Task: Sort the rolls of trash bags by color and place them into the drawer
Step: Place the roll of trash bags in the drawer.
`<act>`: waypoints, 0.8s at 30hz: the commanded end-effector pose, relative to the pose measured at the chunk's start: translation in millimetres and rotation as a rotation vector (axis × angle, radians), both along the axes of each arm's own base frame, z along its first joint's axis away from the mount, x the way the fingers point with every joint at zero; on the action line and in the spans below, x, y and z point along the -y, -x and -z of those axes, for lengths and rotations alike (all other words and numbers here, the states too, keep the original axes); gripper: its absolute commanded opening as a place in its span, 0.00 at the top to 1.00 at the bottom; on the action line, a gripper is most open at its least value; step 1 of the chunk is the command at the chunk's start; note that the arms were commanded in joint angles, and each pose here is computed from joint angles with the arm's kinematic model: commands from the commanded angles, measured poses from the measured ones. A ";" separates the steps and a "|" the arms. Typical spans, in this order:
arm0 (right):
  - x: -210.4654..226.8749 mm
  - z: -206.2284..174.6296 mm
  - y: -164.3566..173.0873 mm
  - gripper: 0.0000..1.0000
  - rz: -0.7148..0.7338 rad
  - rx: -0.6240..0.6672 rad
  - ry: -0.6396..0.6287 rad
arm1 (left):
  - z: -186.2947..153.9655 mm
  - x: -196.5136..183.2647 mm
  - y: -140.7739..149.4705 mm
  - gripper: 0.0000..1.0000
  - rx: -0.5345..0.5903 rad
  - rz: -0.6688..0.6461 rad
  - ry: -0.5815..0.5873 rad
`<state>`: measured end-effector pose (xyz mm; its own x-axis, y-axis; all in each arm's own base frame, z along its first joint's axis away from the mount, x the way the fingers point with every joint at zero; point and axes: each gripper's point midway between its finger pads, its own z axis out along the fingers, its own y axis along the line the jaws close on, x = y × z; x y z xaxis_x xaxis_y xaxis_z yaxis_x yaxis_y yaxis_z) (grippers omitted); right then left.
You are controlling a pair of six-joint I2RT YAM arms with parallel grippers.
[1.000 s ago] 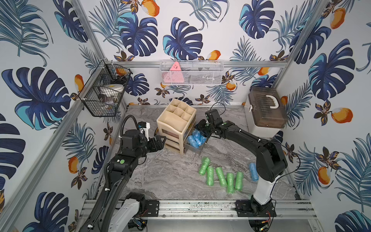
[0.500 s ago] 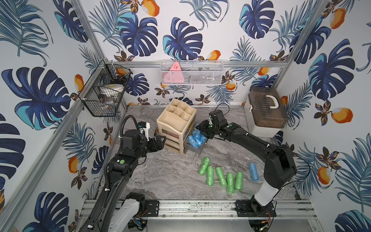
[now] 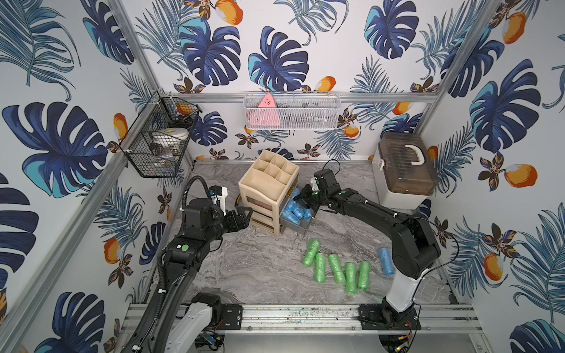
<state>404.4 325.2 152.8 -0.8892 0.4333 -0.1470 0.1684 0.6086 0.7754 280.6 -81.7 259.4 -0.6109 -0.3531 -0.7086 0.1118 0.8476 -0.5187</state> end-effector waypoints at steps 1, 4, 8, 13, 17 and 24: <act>-7.5 2.9 3.2 0.90 -0.022 -0.026 -0.039 | -5.0 -2.0 -1.5 0.17 0.015 -0.004 -0.016; -7.7 0.9 3.4 0.81 -0.024 -0.023 -0.037 | -5.5 -1.9 -2.3 0.17 0.014 -0.003 -0.018; 1.3 -1.0 8.8 0.73 -0.015 -0.017 -0.001 | -6.3 -2.1 -1.9 0.17 0.015 -0.003 -0.019; 14.2 -21.5 15.1 0.72 -0.015 0.047 0.043 | -7.2 -2.2 -2.3 0.17 0.017 -0.004 -0.021; 19.5 -29.9 16.8 0.77 -0.030 0.085 0.078 | -8.6 -1.9 -3.9 0.17 0.019 -0.005 -0.016; 11.1 -8.4 11.8 0.88 -0.063 0.052 0.091 | -11.2 -2.6 -4.0 0.17 0.022 -0.008 -0.019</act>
<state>394.3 311.9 172.1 -0.8911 0.3850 -0.2402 0.0903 0.6691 0.7376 284.5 -80.3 265.9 -0.6038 -0.3529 -0.7148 0.1082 0.8521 -0.5121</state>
